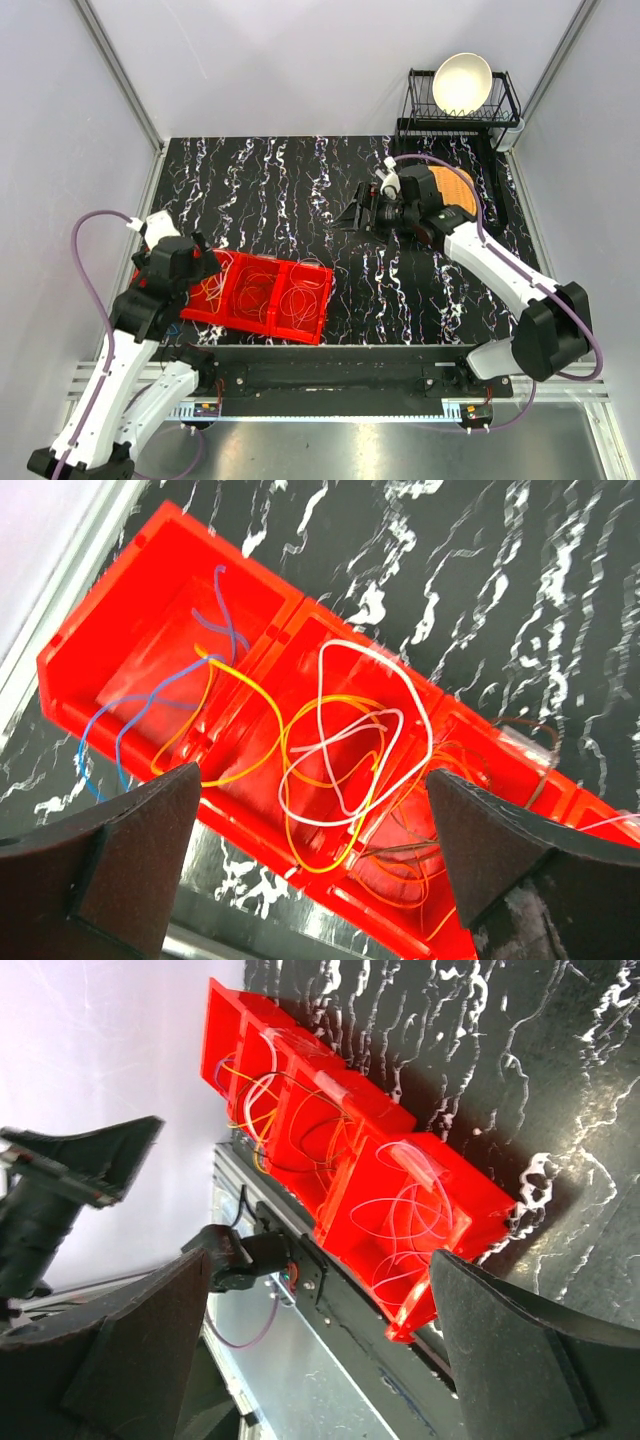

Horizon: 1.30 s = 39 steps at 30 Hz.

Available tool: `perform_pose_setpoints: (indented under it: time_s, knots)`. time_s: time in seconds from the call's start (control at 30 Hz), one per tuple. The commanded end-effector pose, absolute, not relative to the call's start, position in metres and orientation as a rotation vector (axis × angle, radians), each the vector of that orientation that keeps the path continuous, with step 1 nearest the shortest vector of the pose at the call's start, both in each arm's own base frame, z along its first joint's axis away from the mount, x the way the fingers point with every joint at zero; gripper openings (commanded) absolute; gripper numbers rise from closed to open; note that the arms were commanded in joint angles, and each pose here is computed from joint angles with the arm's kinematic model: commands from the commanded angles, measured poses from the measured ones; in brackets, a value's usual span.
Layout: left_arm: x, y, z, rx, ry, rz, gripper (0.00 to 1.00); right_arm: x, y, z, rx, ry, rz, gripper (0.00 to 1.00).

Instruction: Untangle the cables

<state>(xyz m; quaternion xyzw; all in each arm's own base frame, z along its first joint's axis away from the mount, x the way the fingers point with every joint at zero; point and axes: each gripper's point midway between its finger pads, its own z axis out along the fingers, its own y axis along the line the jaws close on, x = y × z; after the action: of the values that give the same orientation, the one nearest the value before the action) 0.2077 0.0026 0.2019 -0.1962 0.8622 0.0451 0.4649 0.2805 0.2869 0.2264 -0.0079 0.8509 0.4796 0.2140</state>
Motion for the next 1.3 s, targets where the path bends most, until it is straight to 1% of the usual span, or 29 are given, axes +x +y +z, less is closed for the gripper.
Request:
perform_pose_setpoints:
  time_s: [0.0,0.03,0.07,0.1,0.17,0.23,0.27,0.3,0.33,0.37,0.4,0.43,0.5,0.53,0.57,0.6,0.67,0.7,0.73,0.83,0.87,0.9,0.93,0.97,1.0,1.07,1.23,1.27]
  knots:
    - [0.214,-0.004,0.212,-0.429,2.054,0.041,0.99,0.302,0.282,0.238,-0.145,2.297,1.182,0.95]
    - [0.213,-0.005,0.21,-0.424,2.058,0.037,0.99,0.302,0.274,0.228,-0.139,2.348,1.104,0.95]
    - [0.213,-0.005,0.211,-0.424,2.051,0.029,0.99,0.316,0.262,0.219,-0.109,2.358,0.965,0.94]
    - [0.213,-0.006,0.21,-0.423,2.053,0.026,0.99,0.326,0.254,0.227,-0.154,2.324,0.869,0.92]
    - [0.213,-0.008,0.211,-0.415,2.049,0.012,0.99,0.341,0.23,0.233,-0.12,2.274,0.678,0.92]
    - [0.213,-0.009,0.212,-0.406,2.045,0.001,0.99,0.355,0.214,0.24,-0.121,2.184,0.562,0.95]
    - [0.213,-0.009,0.212,-0.405,2.044,-0.001,0.99,0.366,0.199,0.245,-0.064,2.121,0.466,1.0]
    - [0.212,-0.009,0.212,-0.406,2.041,-0.003,0.99,0.368,0.188,0.227,-0.036,2.12,0.401,1.0]
    - [0.212,-0.009,0.213,-0.407,2.035,-0.007,0.99,0.378,0.181,0.227,0.013,2.076,0.351,1.0]
    - [0.211,-0.009,0.214,-0.406,2.032,-0.01,0.99,0.388,0.155,0.215,0.142,2.055,0.203,1.0]
    - [0.211,-0.009,0.214,-0.407,2.032,-0.009,0.99,0.39,0.146,0.207,0.265,2.041,0.173,1.0]
    - [0.211,-0.009,0.215,-0.407,2.027,-0.013,0.99,0.392,0.14,0.206,0.239,2.04,0.126,1.0]
    - [0.211,-0.01,0.216,-0.404,2.022,-0.021,0.99,0.385,0.156,0.201,0.094,2.079,0.198,1.0]
    - [0.21,-0.011,0.216,-0.396,2.021,-0.03,0.99,0.386,0.165,0.206,0.075,2.046,0.258,1.0]
    - [0.21,-0.012,0.217,-0.395,2.018,-0.035,0.99,0.385,0.164,0.212,0.085,2.01,0.276,1.0]
    - [0.21,-0.012,0.216,-0.395,2.019,-0.037,0.99,0.382,0.16,0.203,0.091,2.006,0.269,1.0]
    - [0.21,-0.014,0.216,-0.385,2.021,-0.049,0.99,0.387,0.15,0.214,0.132,1.922,0.232,1.0]
    - [0.211,-0.015,0.217,-0.384,2.018,-0.054,0.99,0.385,0.141,0.203,0.152,1.929,0.186,1.0]
    - [0.211,-0.015,0.217,-0.379,2.019,-0.058,0.99,0.391,0.129,0.213,0.211,1.86,0.13,1.0]
    - [0.211,-0.018,0.215,-0.369,2.028,-0.068,0.99,0.394,0.103,0.21,0.252,1.804,-0.029,1.0]
    - [0.211,-0.019,0.215,-0.365,2.028,-0.072,0.99,0.394,0.095,0.209,0.2,1.794,-0.101,1.0]
    - [0.211,-0.019,0.216,-0.362,2.026,-0.079,0.99,0.389,0.085,0.193,0.18,1.797,-0.169,1.0]
    - [0.211,-0.02,0.217,-0.361,2.024,-0.082,0.99,0.392,0.068,0.207,0.257,1.692,-0.238,1.0]
    - [0.211,-0.02,0.217,-0.359,2.023,-0.083,0.99,0.384,0.051,0.187,0.202,1.703,-0.374,1.0]
    - [0.211,-0.02,0.218,-0.357,2.019,-0.086,0.99,0.388,0.041,0.203,0.26,1.605,-0.387,1.0]
    - [0.211,-0.02,0.219,-0.358,2.012,-0.089,0.99,0.386,0.02,0.188,0.247,1.608,-0.489,1.0]
    - [0.21,-0.02,0.219,-0.355,2.01,-0.089,0.99,0.392,-0.002,0.163,0.29,1.628,-0.498,1.0]
    - [0.21,-0.019,0.218,-0.358,2.01,-0.086,0.99,0.39,-0.011,0.155,0.291,1.642,-0.519,0.98]
